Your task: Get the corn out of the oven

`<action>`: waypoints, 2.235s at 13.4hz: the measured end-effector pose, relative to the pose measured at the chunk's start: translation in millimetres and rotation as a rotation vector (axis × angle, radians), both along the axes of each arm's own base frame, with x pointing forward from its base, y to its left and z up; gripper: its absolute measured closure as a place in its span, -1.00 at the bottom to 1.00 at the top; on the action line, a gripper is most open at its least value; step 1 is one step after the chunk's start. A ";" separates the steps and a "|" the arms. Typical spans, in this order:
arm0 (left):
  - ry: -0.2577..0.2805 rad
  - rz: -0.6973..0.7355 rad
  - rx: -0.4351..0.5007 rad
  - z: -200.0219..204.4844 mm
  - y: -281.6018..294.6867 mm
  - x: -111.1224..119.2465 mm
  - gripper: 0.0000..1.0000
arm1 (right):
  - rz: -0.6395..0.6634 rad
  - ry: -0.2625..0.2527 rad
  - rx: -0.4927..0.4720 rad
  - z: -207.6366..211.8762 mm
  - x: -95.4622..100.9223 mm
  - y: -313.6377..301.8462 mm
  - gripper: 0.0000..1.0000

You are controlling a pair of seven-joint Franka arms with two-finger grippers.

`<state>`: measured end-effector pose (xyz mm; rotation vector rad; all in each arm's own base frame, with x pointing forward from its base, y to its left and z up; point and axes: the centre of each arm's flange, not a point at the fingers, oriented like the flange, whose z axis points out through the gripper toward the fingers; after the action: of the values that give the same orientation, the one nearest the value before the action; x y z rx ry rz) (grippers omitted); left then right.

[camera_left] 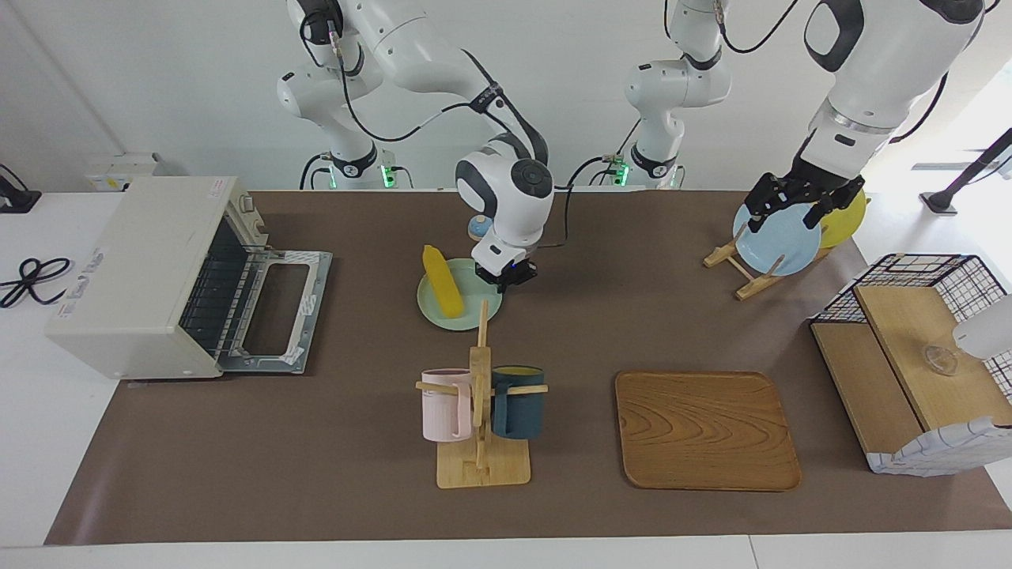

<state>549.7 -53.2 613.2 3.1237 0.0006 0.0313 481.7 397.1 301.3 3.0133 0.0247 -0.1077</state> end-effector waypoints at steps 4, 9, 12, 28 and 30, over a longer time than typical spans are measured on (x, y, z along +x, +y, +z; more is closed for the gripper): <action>0.002 0.000 0.000 -5.8 0.0 0.0 -1.00 | -0.013 -0.053 0.047 4.4 13.5 -1.4 0.35; 0.005 -0.005 0.002 -11.0 -2.8 -4.3 -1.00 | -0.009 -0.106 0.089 43.9 26.8 11.8 -0.06; 0.017 -0.021 0.003 -16.5 -11.6 -7.6 -1.00 | 0.000 -0.068 0.050 84.8 34.0 -12.2 0.09; -0.021 0.071 -0.104 -117.6 -294.9 -114.6 -1.00 | -0.083 0.159 0.039 -5.7 10.9 -374.7 0.98; -0.028 0.099 -0.132 -145.9 -340.3 -131.8 -1.00 | -0.078 0.143 0.042 -5.7 7.5 -374.6 0.98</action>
<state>417.9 -393.5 467.3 2.9879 0.1504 0.0735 489.2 22.5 295.6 3.0421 -0.0775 -0.3344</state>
